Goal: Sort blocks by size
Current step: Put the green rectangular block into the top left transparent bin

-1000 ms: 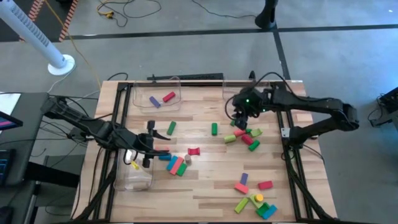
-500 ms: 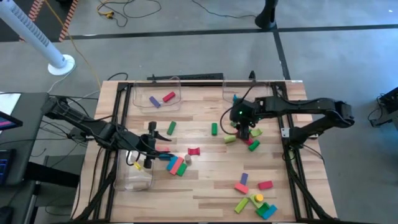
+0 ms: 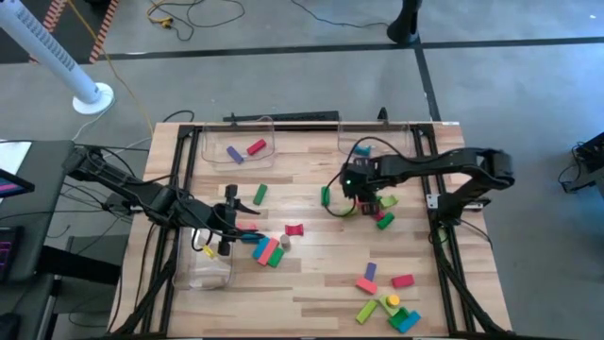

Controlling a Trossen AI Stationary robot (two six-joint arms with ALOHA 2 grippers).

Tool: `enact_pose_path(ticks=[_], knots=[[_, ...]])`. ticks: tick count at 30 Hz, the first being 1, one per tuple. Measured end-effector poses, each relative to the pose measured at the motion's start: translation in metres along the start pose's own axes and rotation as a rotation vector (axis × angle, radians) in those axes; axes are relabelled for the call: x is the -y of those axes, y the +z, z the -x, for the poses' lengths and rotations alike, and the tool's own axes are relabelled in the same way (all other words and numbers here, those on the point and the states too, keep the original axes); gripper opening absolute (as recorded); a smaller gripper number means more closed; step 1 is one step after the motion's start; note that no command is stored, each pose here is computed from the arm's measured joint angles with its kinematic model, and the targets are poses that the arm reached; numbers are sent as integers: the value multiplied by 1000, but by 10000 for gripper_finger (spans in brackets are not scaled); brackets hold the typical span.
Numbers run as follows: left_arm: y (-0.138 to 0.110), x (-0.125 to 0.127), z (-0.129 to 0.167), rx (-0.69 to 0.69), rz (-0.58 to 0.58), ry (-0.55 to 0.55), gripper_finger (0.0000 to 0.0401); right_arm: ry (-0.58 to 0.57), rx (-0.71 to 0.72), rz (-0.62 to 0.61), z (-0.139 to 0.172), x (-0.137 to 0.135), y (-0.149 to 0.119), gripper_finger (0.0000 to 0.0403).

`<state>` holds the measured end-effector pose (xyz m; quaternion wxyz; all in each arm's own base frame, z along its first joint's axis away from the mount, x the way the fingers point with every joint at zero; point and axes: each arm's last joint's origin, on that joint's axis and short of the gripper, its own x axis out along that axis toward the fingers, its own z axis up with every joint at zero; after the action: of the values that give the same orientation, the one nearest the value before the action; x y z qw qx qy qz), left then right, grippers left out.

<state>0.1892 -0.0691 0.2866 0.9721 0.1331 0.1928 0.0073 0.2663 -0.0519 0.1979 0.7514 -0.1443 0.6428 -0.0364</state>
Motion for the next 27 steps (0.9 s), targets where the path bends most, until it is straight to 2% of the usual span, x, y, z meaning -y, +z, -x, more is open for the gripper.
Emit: enact_pose_path(ticks=[8,15,27], knots=[[0,0,0,0,0,0,200,16,-103,76,-27,11,-2,164],[0,0,0,-1,-1,0,200,-28,-175,136,-49,15,0,164],[0,0,0,-5,-8,0,200,-61,-153,230,-47,18,6,164]])
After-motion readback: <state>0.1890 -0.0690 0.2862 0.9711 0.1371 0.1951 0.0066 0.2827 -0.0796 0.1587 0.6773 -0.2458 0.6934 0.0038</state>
